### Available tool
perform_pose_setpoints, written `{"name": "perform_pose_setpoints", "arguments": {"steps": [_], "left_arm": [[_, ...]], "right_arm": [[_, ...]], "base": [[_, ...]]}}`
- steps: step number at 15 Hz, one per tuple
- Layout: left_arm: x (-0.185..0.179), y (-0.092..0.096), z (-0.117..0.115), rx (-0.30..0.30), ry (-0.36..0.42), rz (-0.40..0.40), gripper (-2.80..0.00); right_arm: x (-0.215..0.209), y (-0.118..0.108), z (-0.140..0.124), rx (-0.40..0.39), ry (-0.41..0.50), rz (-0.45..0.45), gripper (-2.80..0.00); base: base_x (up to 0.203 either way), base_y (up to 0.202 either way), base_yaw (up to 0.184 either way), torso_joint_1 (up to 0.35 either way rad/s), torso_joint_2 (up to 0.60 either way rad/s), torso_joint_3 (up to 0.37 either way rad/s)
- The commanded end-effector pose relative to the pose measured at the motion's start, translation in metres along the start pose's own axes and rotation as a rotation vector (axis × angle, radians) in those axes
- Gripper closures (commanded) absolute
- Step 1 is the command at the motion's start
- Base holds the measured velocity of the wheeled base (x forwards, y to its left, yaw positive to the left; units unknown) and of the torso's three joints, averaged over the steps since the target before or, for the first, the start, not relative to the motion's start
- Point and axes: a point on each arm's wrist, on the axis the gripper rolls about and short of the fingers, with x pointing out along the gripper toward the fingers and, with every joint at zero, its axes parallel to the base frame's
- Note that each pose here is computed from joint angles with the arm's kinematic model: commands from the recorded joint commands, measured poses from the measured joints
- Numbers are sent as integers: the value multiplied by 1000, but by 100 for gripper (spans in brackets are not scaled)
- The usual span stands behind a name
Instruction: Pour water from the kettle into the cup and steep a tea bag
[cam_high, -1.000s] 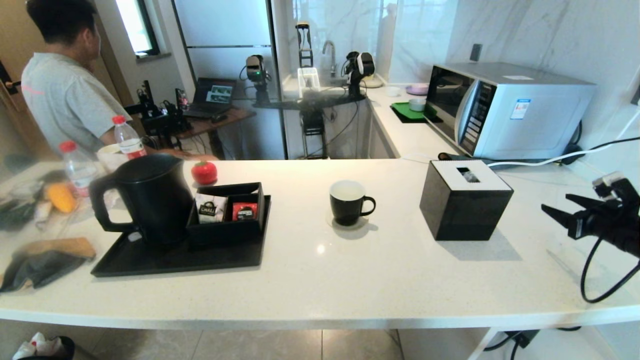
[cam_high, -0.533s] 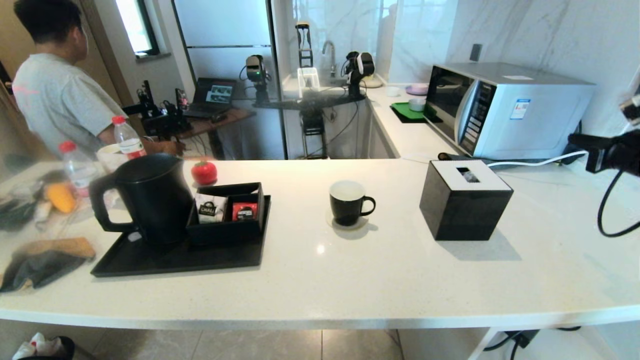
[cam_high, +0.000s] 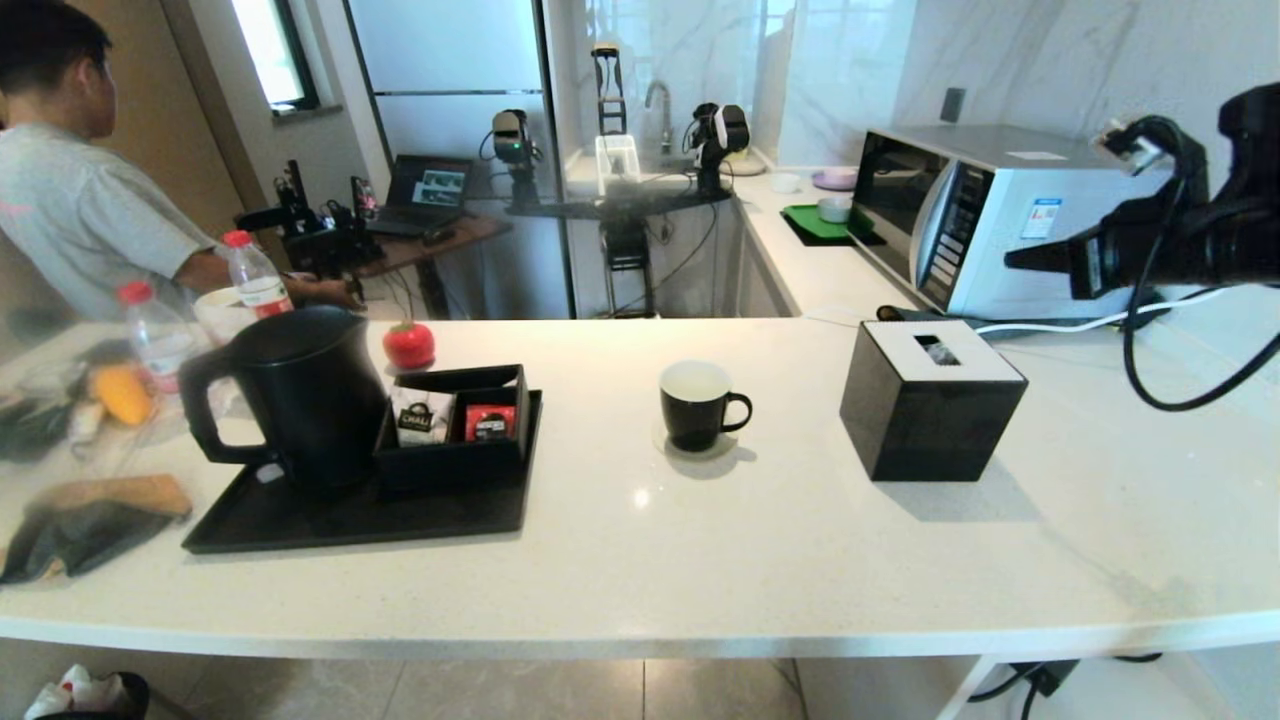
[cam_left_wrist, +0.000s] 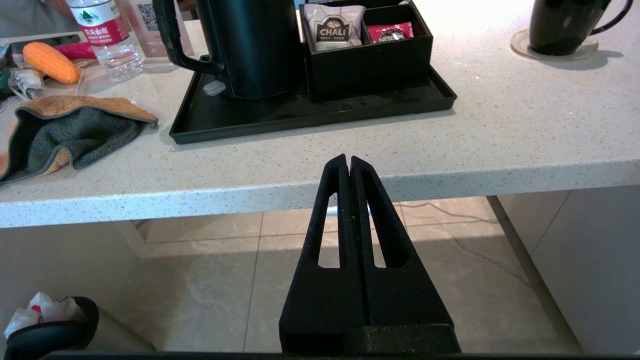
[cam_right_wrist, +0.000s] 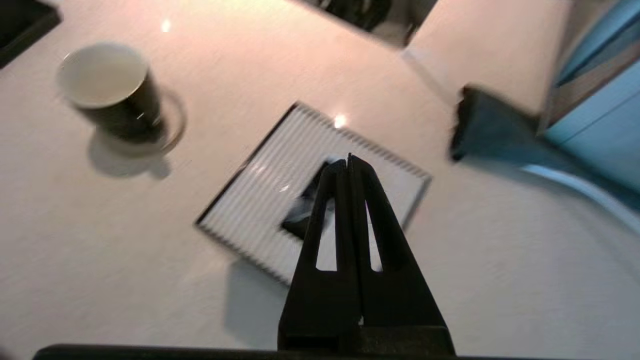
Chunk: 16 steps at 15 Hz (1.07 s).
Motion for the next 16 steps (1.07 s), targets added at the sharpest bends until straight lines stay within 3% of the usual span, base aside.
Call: {"name": "perform_pose_setpoints", "arguments": {"steps": [1, 4, 5, 8, 13, 16], "left_arm": [[0, 0, 0, 1, 0, 0, 0], [0, 0, 0, 1, 0, 0, 0], [0, 0, 0, 0, 0, 0, 0], [0, 0, 0, 0, 0, 0, 0], [0, 0, 0, 1, 0, 0, 0], [0, 0, 0, 0, 0, 0, 0]], "right_arm": [[10, 19, -3, 32, 95, 56, 0], [2, 26, 2, 63, 176, 28, 0], [1, 26, 3, 107, 198, 25, 0], [6, 25, 11, 235, 188, 10, 0], [26, 21, 2, 437, 212, 0, 0], [37, 17, -3, 510, 204, -12, 0]], "base": [[0, 0, 0, 0, 0, 0], [0, 0, 0, 0, 0, 0], [0, 0, 0, 0, 0, 0], [0, 0, 0, 0, 0, 0], [0, 0, 0, 0, 0, 0], [0, 0, 0, 0, 0, 0]]}}
